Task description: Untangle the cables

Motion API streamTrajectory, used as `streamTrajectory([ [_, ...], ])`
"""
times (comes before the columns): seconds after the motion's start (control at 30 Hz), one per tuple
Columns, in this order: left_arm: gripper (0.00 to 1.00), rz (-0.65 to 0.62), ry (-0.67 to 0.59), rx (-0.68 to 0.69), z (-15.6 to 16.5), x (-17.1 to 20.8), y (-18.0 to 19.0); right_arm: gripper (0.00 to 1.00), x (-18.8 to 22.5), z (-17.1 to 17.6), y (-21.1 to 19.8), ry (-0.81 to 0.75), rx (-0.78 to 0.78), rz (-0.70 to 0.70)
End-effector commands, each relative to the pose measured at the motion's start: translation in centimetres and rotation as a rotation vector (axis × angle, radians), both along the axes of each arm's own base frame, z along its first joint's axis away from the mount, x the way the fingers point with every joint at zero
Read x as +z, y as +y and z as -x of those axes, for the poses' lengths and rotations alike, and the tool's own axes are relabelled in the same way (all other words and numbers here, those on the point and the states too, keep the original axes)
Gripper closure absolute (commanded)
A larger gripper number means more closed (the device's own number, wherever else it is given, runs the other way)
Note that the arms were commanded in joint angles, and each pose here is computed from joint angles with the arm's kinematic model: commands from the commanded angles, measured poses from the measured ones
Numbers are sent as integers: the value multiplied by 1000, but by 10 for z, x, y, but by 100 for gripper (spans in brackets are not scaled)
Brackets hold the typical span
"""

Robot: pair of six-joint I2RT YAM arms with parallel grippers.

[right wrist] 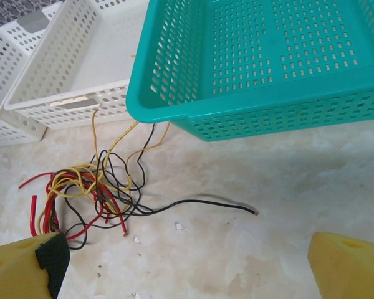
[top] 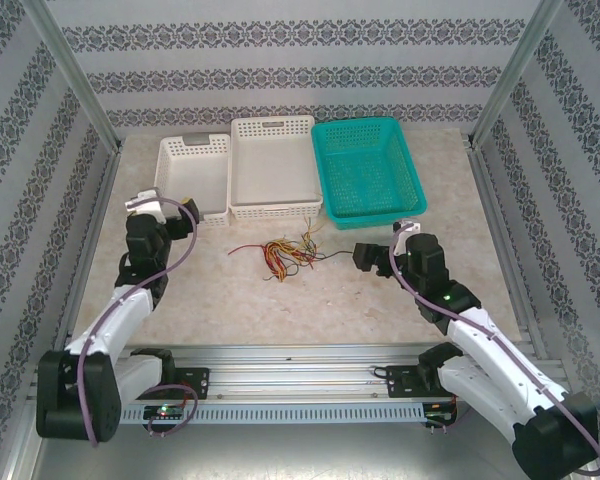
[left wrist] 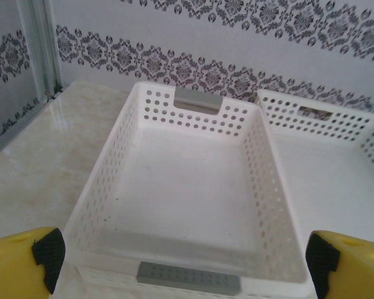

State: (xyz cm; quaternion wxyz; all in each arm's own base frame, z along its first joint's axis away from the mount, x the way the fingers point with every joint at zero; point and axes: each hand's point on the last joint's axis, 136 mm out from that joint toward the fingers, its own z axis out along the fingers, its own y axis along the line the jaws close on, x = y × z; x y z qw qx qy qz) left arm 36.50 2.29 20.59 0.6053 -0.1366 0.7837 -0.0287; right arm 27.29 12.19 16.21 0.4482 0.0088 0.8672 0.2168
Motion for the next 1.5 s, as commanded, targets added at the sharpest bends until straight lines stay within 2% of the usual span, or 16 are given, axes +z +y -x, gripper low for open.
streamTrajectory([
  [0.0, 0, 182, 196, -35, 9, -5, -13, 2, 13, -6, -6, -39, -45, 44],
  [0.1, 0, 281, 235, -75, 10, 3, -27, 2, 14, -6, -8, -41, -62, 50],
  [0.23, 0, 418, 283, -10, 26, 1, -28, 2, 20, -4, -3, -46, -50, 12],
  [0.37, 0, 463, 424, 126, 55, -10, -17, 2, 18, -7, -18, -6, -157, -68],
  [0.4, 0, 478, 422, 127, 60, -8, -18, 2, 18, -7, -19, -1, -157, -84],
  [0.47, 0, 507, 350, 3, 64, 13, -36, 2, 21, -5, -18, 4, -146, -153],
  [0.57, 0, 537, 247, -104, 77, 35, -50, 2, 16, 0, -31, 57, -236, -274],
  [0.6, 0, 538, 231, -131, 81, 38, -54, 2, 17, 0, -31, 52, -220, -303],
  [0.67, 0, 565, 220, -131, 88, 38, -56, 2, 15, 1, -28, 59, -187, -335],
  [0.77, 0, 598, 258, -107, 94, 29, -56, 2, 6, 4, -24, 115, -159, -294],
  [1.0, 0, 584, 403, -94, 101, -9, -65, 2, -11, 13, -12, 154, -102, -147],
  [1.23, 0, 381, 498, -107, 105, -33, -89, 2, -32, 16, 1, 197, -40, -45],
  [1.47, 0, 292, 591, -160, 102, -68, -123, 4, -45, 15, 27, 230, 46, -21],
])
